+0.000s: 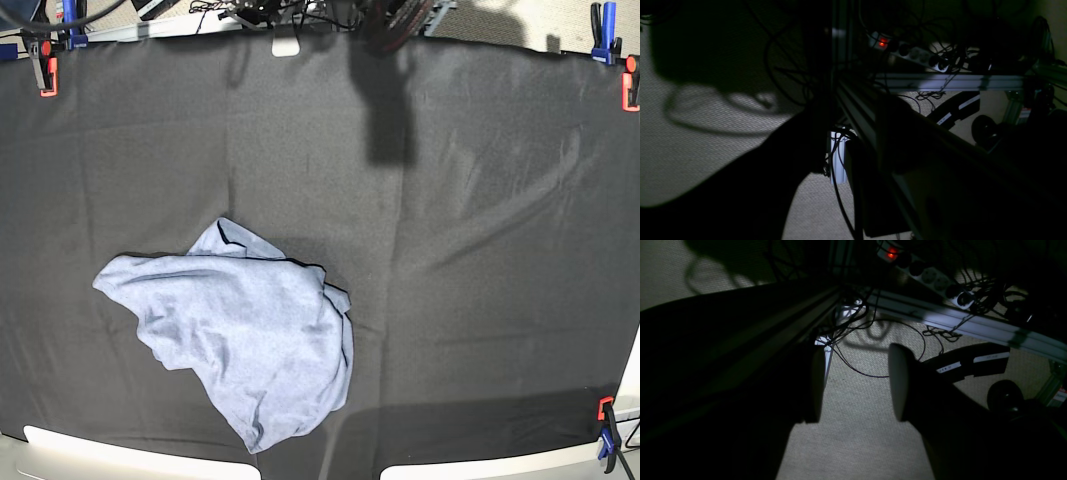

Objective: Layout the t-shirt on the table in an organized manner, then fold the t-shirt properly

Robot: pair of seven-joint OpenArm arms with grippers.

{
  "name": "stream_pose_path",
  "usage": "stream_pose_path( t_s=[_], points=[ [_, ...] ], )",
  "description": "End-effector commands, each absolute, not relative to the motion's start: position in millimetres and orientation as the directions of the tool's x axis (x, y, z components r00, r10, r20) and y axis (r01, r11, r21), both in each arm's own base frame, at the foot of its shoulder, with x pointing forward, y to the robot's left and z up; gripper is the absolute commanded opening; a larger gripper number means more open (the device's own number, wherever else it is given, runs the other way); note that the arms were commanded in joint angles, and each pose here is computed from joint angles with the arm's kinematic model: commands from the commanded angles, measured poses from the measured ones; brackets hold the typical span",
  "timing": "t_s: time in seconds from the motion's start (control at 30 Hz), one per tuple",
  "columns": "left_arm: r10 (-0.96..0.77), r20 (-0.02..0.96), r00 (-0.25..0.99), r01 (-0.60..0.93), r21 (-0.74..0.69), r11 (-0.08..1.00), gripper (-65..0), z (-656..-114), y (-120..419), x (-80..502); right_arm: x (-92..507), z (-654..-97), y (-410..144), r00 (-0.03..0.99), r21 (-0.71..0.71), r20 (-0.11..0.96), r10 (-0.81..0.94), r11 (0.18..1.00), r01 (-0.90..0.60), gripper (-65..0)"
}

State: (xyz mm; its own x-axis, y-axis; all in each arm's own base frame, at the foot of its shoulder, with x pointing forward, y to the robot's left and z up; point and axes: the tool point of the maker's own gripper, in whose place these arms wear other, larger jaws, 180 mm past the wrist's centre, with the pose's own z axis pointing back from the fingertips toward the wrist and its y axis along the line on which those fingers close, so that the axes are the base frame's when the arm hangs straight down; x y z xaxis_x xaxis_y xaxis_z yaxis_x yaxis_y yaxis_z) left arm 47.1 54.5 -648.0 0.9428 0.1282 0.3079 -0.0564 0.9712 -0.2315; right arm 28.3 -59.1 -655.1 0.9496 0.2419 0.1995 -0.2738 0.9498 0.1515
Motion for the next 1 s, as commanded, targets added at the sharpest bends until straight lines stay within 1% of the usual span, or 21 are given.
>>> stream_pose_path(
  t_s=[0.0,0.97],
  points=[
    [0.125,0.303,0.945,-0.052,-0.236,0.970,-43.5,-647.9,52.1,42.5,31.2,-653.5,-53.7,0.946,0.165,0.220,0.238,0.947,-0.277,-34.7],
    [0.125,0.308,0.943,-0.051,-0.237,0.970,-43.5,-647.4,51.9,44.8,31.9,-653.4,-53.4,0.946,0.165,0.221,0.238,0.947,-0.276,-34.7]
  ],
)
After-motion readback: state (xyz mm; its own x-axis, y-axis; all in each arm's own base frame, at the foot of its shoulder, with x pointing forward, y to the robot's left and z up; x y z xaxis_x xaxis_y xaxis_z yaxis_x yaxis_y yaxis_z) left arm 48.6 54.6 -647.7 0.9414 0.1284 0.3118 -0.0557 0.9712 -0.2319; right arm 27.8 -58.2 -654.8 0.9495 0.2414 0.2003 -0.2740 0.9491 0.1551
